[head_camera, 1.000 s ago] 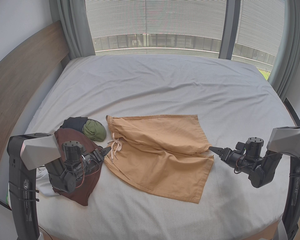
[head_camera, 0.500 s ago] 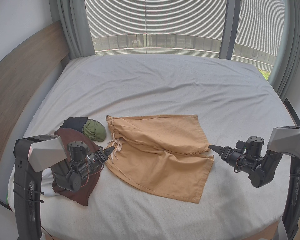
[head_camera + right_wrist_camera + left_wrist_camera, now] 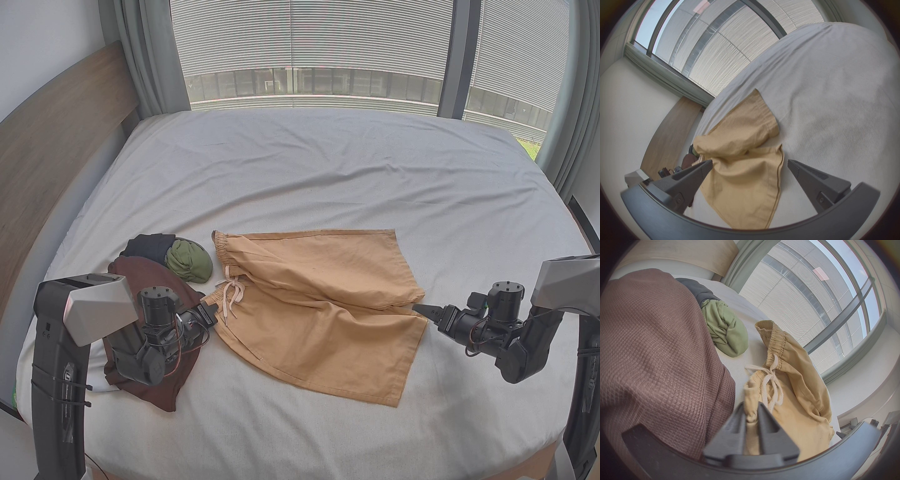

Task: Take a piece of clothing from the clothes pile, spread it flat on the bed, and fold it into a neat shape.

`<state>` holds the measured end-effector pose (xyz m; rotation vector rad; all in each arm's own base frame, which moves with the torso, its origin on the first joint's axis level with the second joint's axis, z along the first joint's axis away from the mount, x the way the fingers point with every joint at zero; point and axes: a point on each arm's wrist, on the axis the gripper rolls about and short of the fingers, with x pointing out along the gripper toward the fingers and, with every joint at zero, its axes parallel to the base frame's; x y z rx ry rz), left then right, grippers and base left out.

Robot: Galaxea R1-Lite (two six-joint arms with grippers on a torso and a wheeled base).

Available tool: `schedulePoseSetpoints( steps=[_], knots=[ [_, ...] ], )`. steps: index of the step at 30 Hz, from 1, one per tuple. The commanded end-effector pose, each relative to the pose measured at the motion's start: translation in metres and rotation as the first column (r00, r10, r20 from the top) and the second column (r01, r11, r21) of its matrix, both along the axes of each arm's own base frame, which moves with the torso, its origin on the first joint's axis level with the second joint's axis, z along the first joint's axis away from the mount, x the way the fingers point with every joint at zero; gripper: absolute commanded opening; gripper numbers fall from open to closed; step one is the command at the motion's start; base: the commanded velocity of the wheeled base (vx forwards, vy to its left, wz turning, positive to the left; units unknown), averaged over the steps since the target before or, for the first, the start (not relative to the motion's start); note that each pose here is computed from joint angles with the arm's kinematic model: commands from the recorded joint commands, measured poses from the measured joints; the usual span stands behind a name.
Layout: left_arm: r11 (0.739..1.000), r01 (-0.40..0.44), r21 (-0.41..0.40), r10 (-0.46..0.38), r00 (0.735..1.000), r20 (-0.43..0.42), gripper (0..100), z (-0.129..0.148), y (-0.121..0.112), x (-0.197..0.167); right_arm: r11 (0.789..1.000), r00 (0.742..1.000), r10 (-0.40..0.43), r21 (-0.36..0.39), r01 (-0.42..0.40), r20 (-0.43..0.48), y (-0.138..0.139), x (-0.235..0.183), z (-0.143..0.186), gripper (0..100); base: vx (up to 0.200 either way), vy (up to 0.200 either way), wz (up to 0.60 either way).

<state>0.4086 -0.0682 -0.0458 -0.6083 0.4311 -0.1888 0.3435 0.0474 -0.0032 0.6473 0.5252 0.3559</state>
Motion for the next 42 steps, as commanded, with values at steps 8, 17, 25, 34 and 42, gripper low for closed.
schedulePoseSetpoints(
  steps=[8, 17, 25, 34, 42],
  knots=[
    [1.0, -0.026, 0.007, 0.026, 1.0, 0.018, 0, 0.001, 0.001, 0.0, 0.984, 0.965, 0.134, -0.083, -0.156, -0.227, 0.029, -0.047, -0.033, 100, 0.0, 0.0, 0.0],
    [1.0, -0.029, 0.005, 0.029, 0.999, 0.022, 0, 0.001, 0.002, 0.0, 0.974, 0.937, 0.172, -0.088, -0.207, -0.303, 0.04, -0.062, -0.046, 100, 0.0, 0.0, 0.0],
    [1.0, -0.028, 0.004, 0.028, 0.999, 0.025, 0, 0.001, 0.001, -0.001, 0.965, 0.92, 0.202, -0.092, -0.245, -0.335, 0.051, -0.069, -0.058, 100, 0.0, 0.0, 0.0],
    [1.0, -0.028, 0.004, 0.028, 0.999, 0.025, 0, 0.001, 0.001, -0.001, 0.959, 0.913, 0.222, -0.091, -0.268, -0.342, 0.057, -0.072, -0.058, 100, 0.0, 0.0, 0.0],
    [1.0, -0.027, 0.005, 0.027, 0.999, 0.027, 0, 0.002, 0.001, 0.0, 0.956, 0.916, 0.216, -0.117, -0.269, -0.338, 0.068, -0.076, -0.058, 100, 0.0, 0.0, 0.0]
  ],
)
